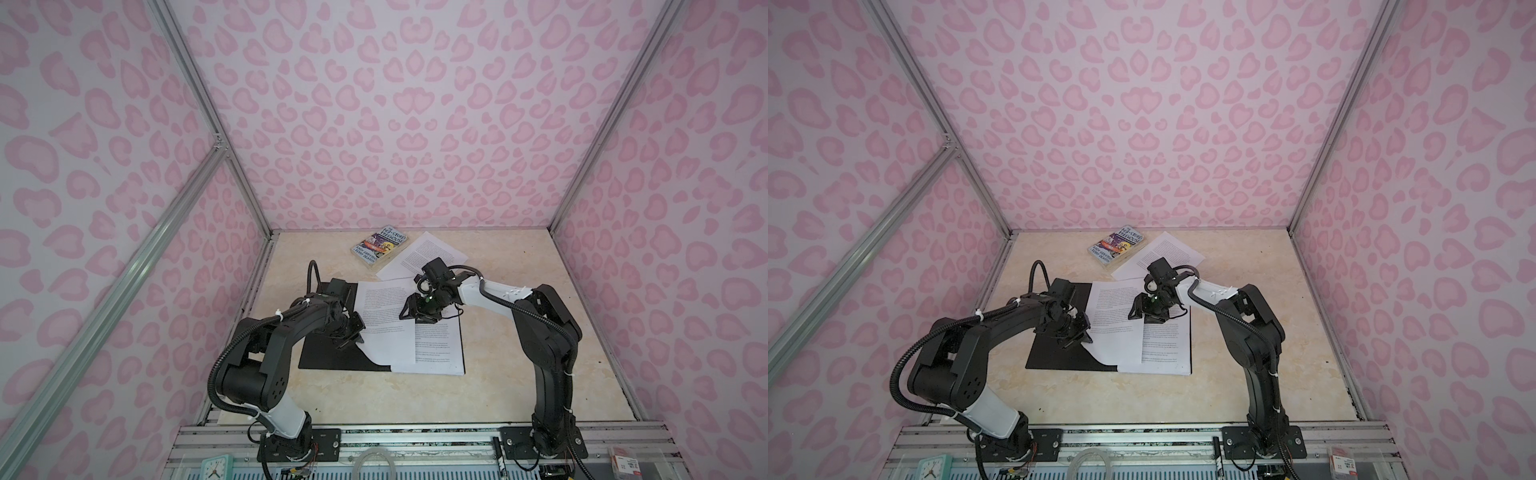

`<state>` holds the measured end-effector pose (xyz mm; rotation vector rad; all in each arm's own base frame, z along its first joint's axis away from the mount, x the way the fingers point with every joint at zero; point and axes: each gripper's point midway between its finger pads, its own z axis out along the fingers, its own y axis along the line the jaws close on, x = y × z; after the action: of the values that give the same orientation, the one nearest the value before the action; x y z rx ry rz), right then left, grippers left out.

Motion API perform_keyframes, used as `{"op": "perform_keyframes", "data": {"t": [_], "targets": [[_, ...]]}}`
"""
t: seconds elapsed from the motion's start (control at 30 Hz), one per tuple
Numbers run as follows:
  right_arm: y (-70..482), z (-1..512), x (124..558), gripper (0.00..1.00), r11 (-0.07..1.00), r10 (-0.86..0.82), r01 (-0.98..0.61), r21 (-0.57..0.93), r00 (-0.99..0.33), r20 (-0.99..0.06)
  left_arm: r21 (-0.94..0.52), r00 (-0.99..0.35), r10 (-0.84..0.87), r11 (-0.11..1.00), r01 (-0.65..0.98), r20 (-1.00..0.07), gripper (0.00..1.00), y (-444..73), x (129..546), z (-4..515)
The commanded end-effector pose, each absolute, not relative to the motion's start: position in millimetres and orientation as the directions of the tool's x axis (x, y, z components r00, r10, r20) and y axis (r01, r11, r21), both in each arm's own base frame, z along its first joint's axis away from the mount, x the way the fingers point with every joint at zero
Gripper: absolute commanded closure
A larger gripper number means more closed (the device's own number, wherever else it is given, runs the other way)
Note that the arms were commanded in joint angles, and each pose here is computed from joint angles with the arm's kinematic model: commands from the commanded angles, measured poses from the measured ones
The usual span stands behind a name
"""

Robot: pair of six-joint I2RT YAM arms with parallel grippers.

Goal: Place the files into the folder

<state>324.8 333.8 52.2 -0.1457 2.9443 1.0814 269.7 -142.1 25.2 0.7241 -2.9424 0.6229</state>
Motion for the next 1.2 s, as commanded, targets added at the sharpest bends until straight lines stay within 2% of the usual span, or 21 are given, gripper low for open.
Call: {"op": "perform_keyframes", "data": {"t": [0.0, 0.17, 0.37, 0.47, 0.53, 0.57, 0.6, 0.7, 0.8, 0.87, 0.9, 1.03, 1.17], "targets": [[342, 50, 318, 0.48, 0.73, -0.124, -0.1, 0.676, -0.992, -0.013, -0.374, -0.892, -0.429, 0.811, -0.449, 0.142, 0.97, -143, 269, 25], [346, 50, 316, 0.55, 0.71, -0.132, -0.104, 0.696, -0.991, -0.014, -0.381, -0.891, -0.431, 0.807, -0.451, 0.141, 0.97, -144, 270, 26], [346, 51, 317, 0.7, 0.707, -0.125, -0.105, 0.7, -0.992, -0.023, -0.386, -0.891, -0.431, 0.805, -0.45, 0.141, 0.97, -145, 270, 27], [345, 53, 317, 0.82, 0.708, -0.121, -0.108, 0.698, -0.992, -0.03, -0.396, -0.892, -0.43, 0.801, -0.449, 0.142, 0.97, -147, 272, 29], [343, 54, 317, 0.93, 0.709, -0.118, -0.108, 0.697, -0.992, -0.034, -0.406, -0.895, -0.425, 0.8, -0.441, 0.136, 0.97, -148, 274, 31], [342, 54, 318, 0.98, 0.71, -0.114, -0.106, 0.696, -0.993, -0.035, -0.411, -0.898, -0.42, 0.801, -0.436, 0.134, 0.94, -149, 276, 33], [341, 56, 319, 1.0, 0.71, -0.109, -0.105, 0.696, -0.993, -0.038, -0.419, -0.902, -0.414, 0.802, -0.426, 0.126, 0.86, -150, 278, 36], [335, 66, 324, 1.0, 0.702, -0.088, -0.101, 0.705, -0.995, -0.055, -0.445, -0.913, -0.399, 0.804, -0.395, 0.089, 0.49, -152, 286, 48], [321, 77, 328, 1.0, 0.701, -0.063, -0.1, 0.706, -0.995, -0.078, -0.504, -0.93, -0.366, 0.802, -0.32, 0.007, 0.23, -158, 300, 73], [308, 79, 328, 1.0, 0.711, -0.055, -0.094, 0.697, -0.995, -0.078, -0.558, -0.939, -0.337, 0.793, -0.246, -0.065, 0.13, -164, 311, 97], [299, 78, 327, 1.0, 0.717, -0.055, -0.091, 0.691, -0.996, -0.075, -0.588, -0.94, -0.323, 0.783, -0.203, -0.106, 0.03, -168, 316, 111], [255, 76, 317, 1.0, 0.766, -0.059, -0.083, 0.638, -0.997, -0.059, -0.667, -0.926, -0.279, 0.744, -0.04, -0.254, 0.02, -180, 326, 166], [209, 66, 295, 1.0, 0.861, -0.11, -0.096, 0.5, -0.994, -0.002, -0.712, -0.882, -0.252, 0.691, 0.125, -0.398, 0.02, -188, 324, 224]]}}
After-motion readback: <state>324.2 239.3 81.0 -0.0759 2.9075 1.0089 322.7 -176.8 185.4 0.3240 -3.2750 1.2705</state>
